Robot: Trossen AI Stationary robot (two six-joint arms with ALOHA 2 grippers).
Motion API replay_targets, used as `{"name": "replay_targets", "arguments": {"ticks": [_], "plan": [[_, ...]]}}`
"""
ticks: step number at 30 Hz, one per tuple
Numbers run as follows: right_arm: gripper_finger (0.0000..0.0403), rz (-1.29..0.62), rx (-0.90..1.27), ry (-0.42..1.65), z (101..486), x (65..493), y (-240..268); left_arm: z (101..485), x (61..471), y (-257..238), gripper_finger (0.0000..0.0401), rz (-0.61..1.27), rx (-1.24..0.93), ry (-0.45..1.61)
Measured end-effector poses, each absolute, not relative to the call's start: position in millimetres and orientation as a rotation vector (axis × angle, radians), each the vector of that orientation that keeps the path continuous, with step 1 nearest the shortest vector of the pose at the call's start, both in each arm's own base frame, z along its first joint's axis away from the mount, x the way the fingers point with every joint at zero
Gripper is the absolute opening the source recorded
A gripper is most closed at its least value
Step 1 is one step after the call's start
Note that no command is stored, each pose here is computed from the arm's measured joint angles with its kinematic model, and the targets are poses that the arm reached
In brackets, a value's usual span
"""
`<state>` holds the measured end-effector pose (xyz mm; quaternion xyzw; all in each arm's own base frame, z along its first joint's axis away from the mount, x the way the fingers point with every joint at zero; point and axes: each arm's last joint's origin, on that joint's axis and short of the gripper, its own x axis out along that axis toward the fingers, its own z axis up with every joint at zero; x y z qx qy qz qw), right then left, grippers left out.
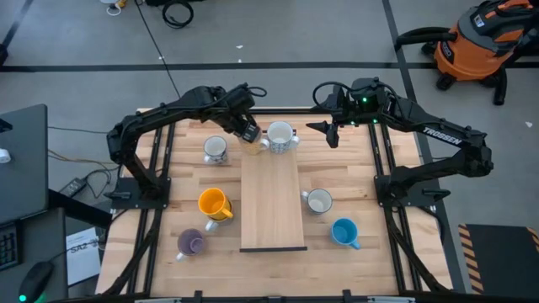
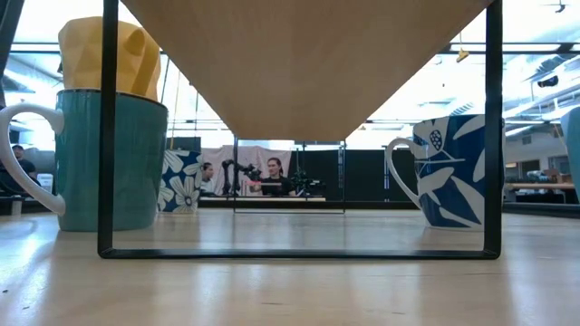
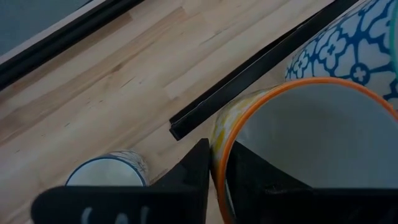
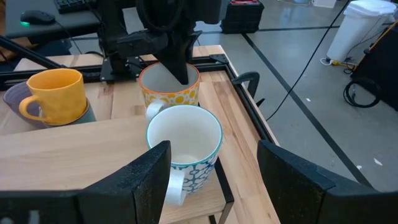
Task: Place coffee mugs
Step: Put the yellow mug on the shelf, then put the right white and blue mug on the shelf
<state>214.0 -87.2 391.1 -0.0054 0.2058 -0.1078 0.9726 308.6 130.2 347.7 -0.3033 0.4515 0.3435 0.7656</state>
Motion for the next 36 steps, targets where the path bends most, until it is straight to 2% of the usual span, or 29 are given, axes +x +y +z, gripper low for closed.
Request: {"name": "replay_targets", "arguments": {"ticks": [7, 13, 36], "plan": [[0.0246, -0.217, -0.011, 0.415, 391.1, 214.0, -87.2, 347.8, 308.6, 130.1, 0.0105, 0.747, -0.659, 0.981], [0.0246, -0.218, -0.011, 0.416, 391.1, 213.9, -87.3, 349.3, 312.1, 130.7, 0.0127, 0.727, -0.704, 0.937], [0.0246, -0.218, -0.011, 0.416, 391.1, 214.0, -87.2, 351.1, 315.4, 131.9, 0.0131, 0.703, -0.7, 0.901]]}}
